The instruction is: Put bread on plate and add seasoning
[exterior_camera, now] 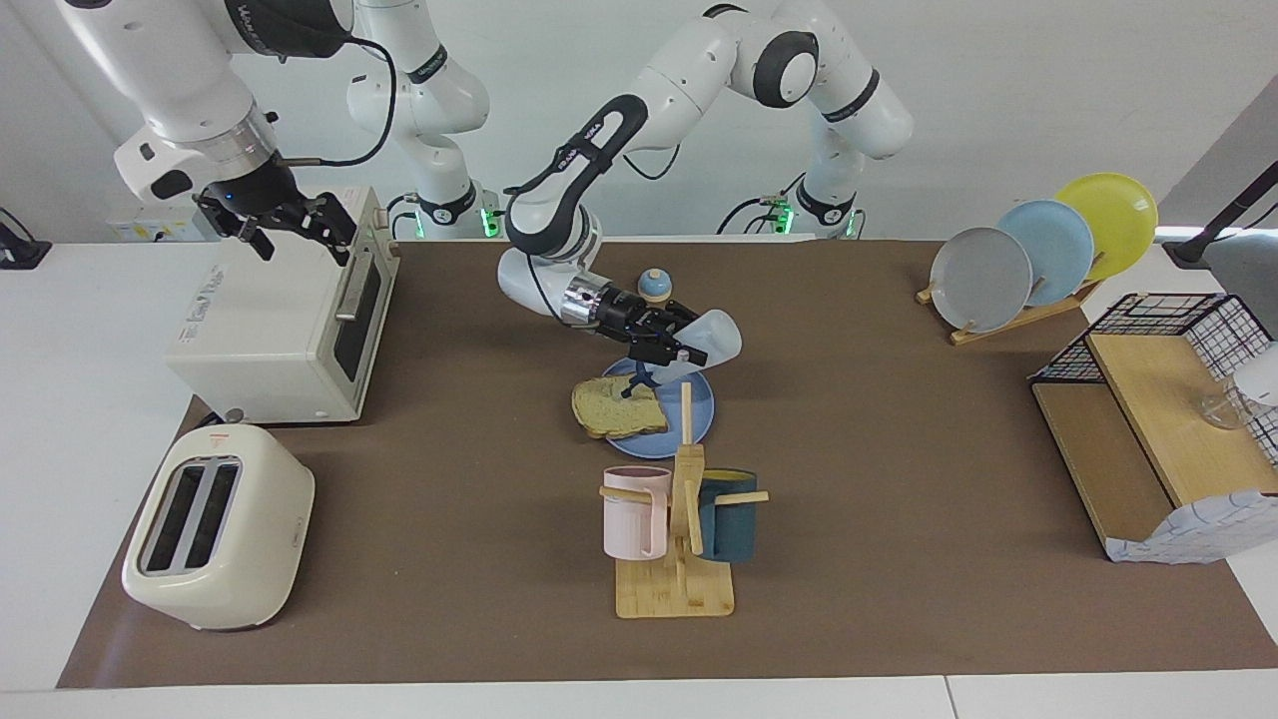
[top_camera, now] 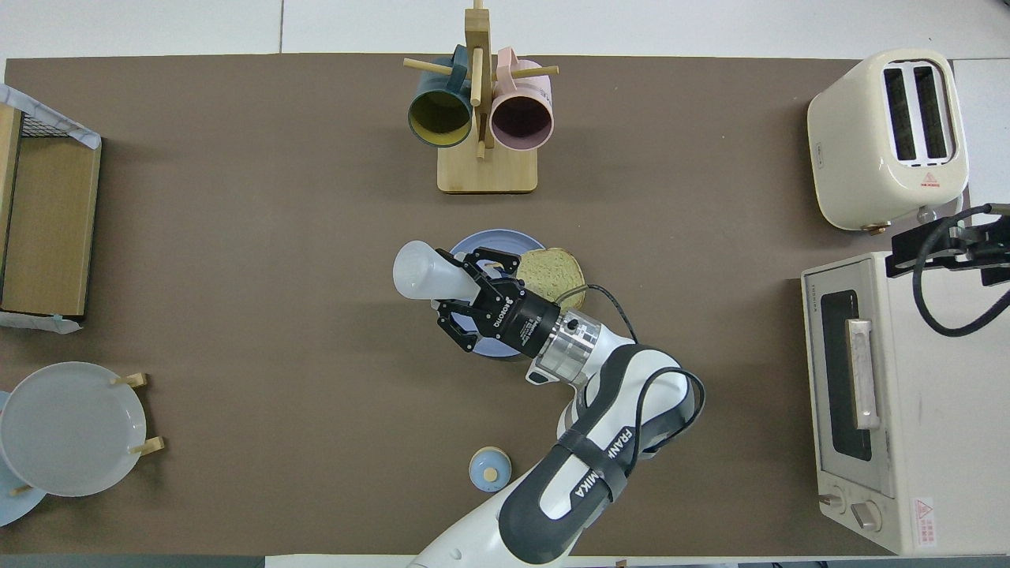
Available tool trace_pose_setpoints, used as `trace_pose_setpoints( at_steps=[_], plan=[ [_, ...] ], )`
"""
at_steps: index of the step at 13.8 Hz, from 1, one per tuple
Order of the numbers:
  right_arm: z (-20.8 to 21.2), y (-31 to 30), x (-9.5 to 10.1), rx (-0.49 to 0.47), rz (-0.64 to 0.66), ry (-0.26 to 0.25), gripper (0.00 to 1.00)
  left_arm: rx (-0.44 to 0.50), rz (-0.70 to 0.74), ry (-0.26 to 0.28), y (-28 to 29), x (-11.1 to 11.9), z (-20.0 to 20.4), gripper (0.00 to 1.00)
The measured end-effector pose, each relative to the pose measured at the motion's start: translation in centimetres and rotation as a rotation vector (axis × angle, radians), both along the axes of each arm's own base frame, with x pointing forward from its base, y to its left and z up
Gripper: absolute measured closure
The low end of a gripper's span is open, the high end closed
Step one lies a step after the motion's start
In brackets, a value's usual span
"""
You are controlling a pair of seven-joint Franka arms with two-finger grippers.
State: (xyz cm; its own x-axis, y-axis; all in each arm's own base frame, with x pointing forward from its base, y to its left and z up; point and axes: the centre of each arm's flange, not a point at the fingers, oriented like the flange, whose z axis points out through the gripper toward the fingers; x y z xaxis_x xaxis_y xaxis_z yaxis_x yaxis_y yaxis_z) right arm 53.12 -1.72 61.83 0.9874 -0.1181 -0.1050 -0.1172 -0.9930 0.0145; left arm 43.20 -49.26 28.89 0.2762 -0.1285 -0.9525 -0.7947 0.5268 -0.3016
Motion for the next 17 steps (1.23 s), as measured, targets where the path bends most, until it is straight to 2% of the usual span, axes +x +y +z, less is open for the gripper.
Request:
trace_pose_setpoints(
  at_steps=[3, 5, 8, 12, 15, 17],
  plan=[
    [0.0, 0.0, 0.0, 0.0, 0.0, 0.0, 0.0, 0.002, 0.047, 0.012, 3.4, 3.7, -0.7, 0.51],
    [0.0, 0.0, 0.0, 0.0, 0.0, 0.0, 0.0, 0.002, 0.063, 0.011, 4.4, 4.8, -0.7, 0.51],
    [0.0, 0.0, 0.0, 0.0, 0.0, 0.0, 0.0, 0.0, 0.033, 0.015, 3.0, 3.4, -0.7, 0.51],
    [0.0, 0.0, 0.0, 0.0, 0.0, 0.0, 0.0, -0.006, -0.022, 0.024, -0.9, -1.6, -0.5, 0.51],
    [0.0, 0.0, 0.0, 0.0, 0.0, 0.0, 0.0, -0.048, 0.028, 0.044, -0.1, -1.3, 0.2, 0.51],
    [0.0, 0.0, 0.0, 0.0, 0.0, 0.0, 0.0, -0.161, 0.095, 0.058, 1.5, 0.4, 3.6, 0.51]
  ],
)
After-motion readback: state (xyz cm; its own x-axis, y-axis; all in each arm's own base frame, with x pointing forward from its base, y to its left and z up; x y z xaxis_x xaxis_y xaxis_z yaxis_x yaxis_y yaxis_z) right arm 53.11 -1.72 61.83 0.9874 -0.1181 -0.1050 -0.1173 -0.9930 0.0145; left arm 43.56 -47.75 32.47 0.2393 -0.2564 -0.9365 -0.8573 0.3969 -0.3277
